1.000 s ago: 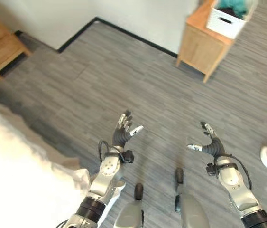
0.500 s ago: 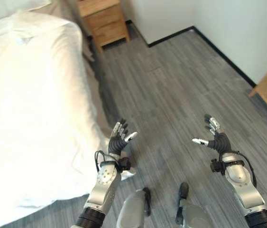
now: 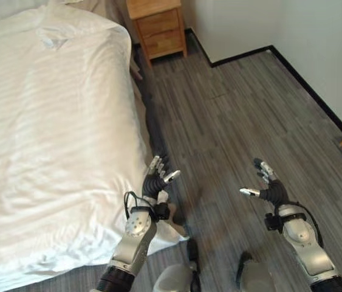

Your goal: Making the bed.

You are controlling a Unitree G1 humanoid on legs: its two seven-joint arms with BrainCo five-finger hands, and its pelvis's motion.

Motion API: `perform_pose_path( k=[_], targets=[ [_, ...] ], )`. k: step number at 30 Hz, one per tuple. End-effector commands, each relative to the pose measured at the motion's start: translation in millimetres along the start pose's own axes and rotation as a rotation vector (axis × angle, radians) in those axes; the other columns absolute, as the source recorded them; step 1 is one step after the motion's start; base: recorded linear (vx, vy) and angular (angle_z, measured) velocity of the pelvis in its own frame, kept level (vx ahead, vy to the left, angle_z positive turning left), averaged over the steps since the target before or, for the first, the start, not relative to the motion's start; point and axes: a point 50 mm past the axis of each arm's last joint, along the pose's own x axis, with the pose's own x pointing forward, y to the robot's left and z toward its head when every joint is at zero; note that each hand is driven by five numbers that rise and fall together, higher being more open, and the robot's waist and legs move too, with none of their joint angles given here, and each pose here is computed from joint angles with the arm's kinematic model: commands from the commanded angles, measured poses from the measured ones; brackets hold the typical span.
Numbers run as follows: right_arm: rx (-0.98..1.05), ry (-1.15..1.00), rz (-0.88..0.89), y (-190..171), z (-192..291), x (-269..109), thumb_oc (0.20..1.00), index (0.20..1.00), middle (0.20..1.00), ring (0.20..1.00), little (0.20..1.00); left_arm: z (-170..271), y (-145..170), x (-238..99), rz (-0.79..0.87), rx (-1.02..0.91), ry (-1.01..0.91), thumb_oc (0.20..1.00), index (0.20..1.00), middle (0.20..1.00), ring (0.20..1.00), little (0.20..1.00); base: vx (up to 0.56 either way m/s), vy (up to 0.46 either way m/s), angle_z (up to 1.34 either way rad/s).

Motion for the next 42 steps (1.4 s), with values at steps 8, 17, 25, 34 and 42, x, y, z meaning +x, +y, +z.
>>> perform_pose_path(
  k=[8, 17, 25, 34, 42],
  targets=[
    [0.003, -0.047, -0.074, -13, 4, -3, 1.0, 1.0, 1.0, 1.0, 1.0, 10, -11, 6, -0.072, 0.035, -0.062, 1.0, 1.0, 1.0, 1.0, 1.0, 0.17, -0.175, 1.13],
    [-0.031, 0.005, 0.008, 0, -6, -3, 1.0, 1.0, 1.0, 1.0, 1.0, -7, -2, -10, -0.046, 0.013, 0.016, 1.0, 1.0, 1.0, 1.0, 1.0, 0.12, -0.078, 0.08],
    [-0.064, -0.004, -0.011, 2, -1, 0, 1.0, 1.0, 1.0, 1.0, 1.0, -7, 3, -12, -0.001, 0.008, 0.024, 1.0, 1.0, 1.0, 1.0, 1.0, 0.04, -0.04, 0.03],
    [-0.041, -0.108, -0.056, -3, 25, 10, 1.0, 1.0, 1.0, 1.0, 1.0, 3, 25, -22, 0.124, -0.017, -0.007, 1.0, 1.0, 1.0, 1.0, 1.0, 0.0, -0.02, -0.05],
    [-0.129, 0.359, -0.137, -21, -76, 13, 1.0, 1.0, 1.0, 1.0, 1.0, -69, 64, -51, 0.278, 0.176, 0.332, 1.0, 1.0, 1.0, 1.0, 1.0, 0.0, 0.0, 0.0]
  ],
)
